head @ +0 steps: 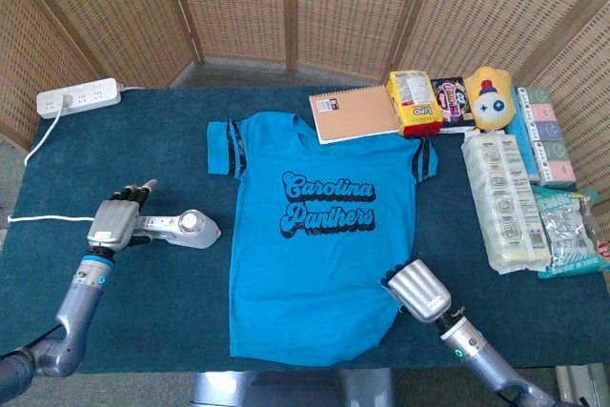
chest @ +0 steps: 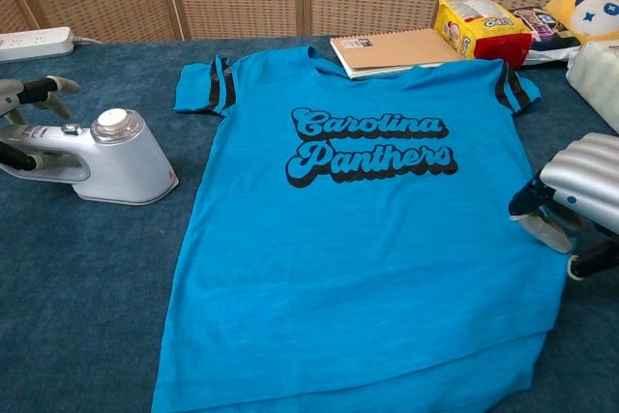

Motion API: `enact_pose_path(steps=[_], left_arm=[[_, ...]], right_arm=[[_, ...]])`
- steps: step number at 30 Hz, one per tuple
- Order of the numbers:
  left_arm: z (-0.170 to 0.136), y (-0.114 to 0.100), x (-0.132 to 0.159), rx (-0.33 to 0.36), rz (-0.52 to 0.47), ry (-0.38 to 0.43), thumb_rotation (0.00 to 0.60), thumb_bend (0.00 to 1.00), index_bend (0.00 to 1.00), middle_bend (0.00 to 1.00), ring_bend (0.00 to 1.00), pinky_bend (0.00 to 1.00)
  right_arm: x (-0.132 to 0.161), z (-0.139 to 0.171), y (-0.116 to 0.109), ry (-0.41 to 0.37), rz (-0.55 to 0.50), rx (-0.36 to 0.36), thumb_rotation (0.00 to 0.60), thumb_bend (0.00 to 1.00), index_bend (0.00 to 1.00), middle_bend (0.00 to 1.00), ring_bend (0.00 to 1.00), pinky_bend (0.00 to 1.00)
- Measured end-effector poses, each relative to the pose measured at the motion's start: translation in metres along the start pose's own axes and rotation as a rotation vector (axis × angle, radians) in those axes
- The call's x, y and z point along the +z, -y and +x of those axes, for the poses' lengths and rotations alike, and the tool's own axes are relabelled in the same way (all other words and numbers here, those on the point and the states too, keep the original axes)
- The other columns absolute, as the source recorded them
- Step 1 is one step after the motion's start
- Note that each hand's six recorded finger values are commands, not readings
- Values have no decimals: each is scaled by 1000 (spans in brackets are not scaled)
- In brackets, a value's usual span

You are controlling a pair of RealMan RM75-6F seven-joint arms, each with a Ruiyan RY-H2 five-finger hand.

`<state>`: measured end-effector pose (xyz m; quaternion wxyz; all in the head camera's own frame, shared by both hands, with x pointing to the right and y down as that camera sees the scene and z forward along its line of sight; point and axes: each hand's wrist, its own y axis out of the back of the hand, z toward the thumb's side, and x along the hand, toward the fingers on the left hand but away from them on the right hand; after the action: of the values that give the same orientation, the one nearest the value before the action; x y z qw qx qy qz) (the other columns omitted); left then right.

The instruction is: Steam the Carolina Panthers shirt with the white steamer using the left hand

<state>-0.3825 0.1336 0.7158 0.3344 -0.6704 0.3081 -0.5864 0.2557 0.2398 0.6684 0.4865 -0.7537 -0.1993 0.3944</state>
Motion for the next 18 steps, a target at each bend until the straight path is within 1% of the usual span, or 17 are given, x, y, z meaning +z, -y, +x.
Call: enact_pose_path(steps=[2,4,6,7,9,11,12,16,18], left_arm=[[3,-1,2,5,-1,4,386,422,234,261,218,369],[7,-1,5,13,-2,8,389,438,387,362,325,455],[10,-1,8,16,-7,13,391,447,483,445,410,542],[11,-1,9,16,-10,15,390,452,514,485,446,584],[12,0,10,18,-11,17,397,460,549,543,505,642],[12,0,11,22,-15,17,420,467,580,606,574,691],[13,1,11,24,-19,16,444,470,603,638,606,712],[14,2,8,30,-22,9,535,474,686,687,647,742],[14,3,6,29,-22,4,552,475,687,698,656,753]], right_arm=[[0,0,0,1,0,1,600,366,812,739,750,780],[-1,0,0,3,1,3,600,367,812,739,751,779],[-1,0,0,6,0,3,600,367,811,739,751,779],[-2,0,0,7,1,3,600,366,811,739,751,779],[-3,1,0,11,1,3,600,366,811,739,751,779],[-4,1,0,14,3,3,600,367,811,739,751,780],[-4,1,0,15,3,3,600,367,811,739,751,780],[-5,1,-1,18,1,2,600,366,812,739,751,780],[-5,1,-1,19,1,2,600,366,811,739,751,780]])
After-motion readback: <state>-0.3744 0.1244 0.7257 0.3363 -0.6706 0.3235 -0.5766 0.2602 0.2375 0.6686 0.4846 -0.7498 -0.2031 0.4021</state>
